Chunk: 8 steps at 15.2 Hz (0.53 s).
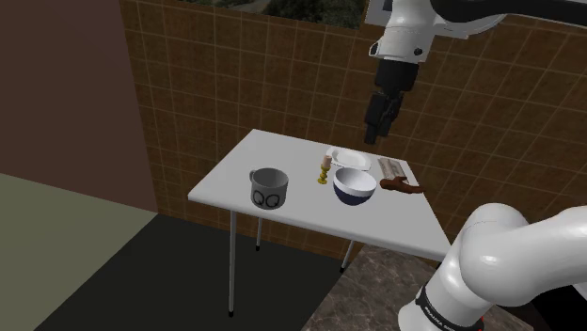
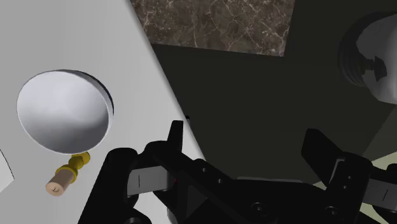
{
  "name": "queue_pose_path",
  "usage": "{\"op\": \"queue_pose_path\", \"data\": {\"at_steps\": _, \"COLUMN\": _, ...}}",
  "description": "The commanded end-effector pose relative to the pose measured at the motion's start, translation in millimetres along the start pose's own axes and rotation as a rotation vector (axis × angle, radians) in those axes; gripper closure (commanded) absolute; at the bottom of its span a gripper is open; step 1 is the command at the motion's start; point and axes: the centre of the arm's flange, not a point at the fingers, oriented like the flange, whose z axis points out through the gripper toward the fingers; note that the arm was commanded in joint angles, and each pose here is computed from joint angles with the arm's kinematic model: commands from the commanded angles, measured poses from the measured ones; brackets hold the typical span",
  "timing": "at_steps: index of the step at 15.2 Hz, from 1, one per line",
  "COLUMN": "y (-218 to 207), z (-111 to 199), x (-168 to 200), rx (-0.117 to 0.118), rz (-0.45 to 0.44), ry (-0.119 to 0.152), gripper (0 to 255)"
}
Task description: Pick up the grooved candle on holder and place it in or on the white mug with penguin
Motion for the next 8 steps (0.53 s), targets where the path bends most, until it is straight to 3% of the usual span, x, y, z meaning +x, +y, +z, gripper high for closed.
{"op": "queue_pose_path", "data": {"at_steps": 1, "y": 0, "z": 0, "x": 0, "rx": 0.000, "rz": 0.000, "ry": 0.000, "gripper": 0}}
{"op": "queue_pose_path", "data": {"at_steps": 8, "y": 58, "z": 43, "x": 53, "rx": -0.018, "rz": 0.012, "ry": 0.007, "gripper": 0}}
